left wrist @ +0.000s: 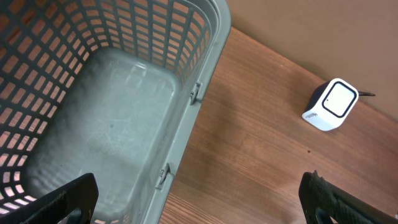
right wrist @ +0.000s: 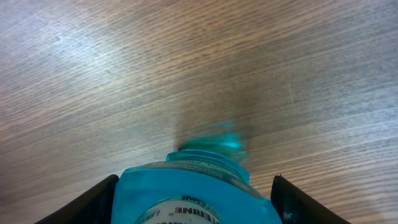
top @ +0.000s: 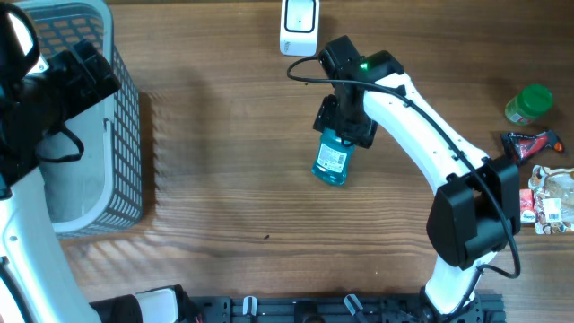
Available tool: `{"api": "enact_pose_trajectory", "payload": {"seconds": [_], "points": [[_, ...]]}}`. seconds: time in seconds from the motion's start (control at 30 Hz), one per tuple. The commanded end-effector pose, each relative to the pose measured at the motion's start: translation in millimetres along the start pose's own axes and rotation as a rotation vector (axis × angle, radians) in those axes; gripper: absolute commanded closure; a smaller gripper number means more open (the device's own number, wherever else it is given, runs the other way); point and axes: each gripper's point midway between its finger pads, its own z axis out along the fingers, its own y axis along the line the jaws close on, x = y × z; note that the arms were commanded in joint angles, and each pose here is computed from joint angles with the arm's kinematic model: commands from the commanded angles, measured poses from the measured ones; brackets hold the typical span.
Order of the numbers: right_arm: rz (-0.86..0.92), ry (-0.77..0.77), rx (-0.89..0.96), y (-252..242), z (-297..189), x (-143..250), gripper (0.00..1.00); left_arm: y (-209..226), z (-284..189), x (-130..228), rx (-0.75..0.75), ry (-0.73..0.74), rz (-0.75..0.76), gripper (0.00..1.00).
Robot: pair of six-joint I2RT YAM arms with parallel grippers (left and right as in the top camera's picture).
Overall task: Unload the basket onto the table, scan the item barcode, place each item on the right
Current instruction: 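Lift the mouthwash bottle with the right gripper toward the scanner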
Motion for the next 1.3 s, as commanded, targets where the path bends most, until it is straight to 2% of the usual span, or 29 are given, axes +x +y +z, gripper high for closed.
{"api": "enact_pose_trajectory", "payload": {"seconds": [0.0,0.27,0.6,1.27], "points": [[-0.017,-0.005,-0.007,-0.8,-8.6,3.5,0.53,0.9,-1.7,-2.5,0.003,-0.009,-0.008,0.00],[-0.018,0.000,-0.033,2.9,-16.1,5.3,0.55,1.0,-1.7,-2.5,0.003,-0.009,-0.008,0.00],[-0.026,-0.105,-0.139,11.5,-56.9,-1.8,0.55,1.0,-1.7,-2.5,0.003,-0.009,-0.008,0.00],[-0.075,-0.166,-0.146,15.3,-60.7,-13.0,0.56,0.9,-1.7,-2.5,0.003,-0.009,-0.008,0.00]]}}
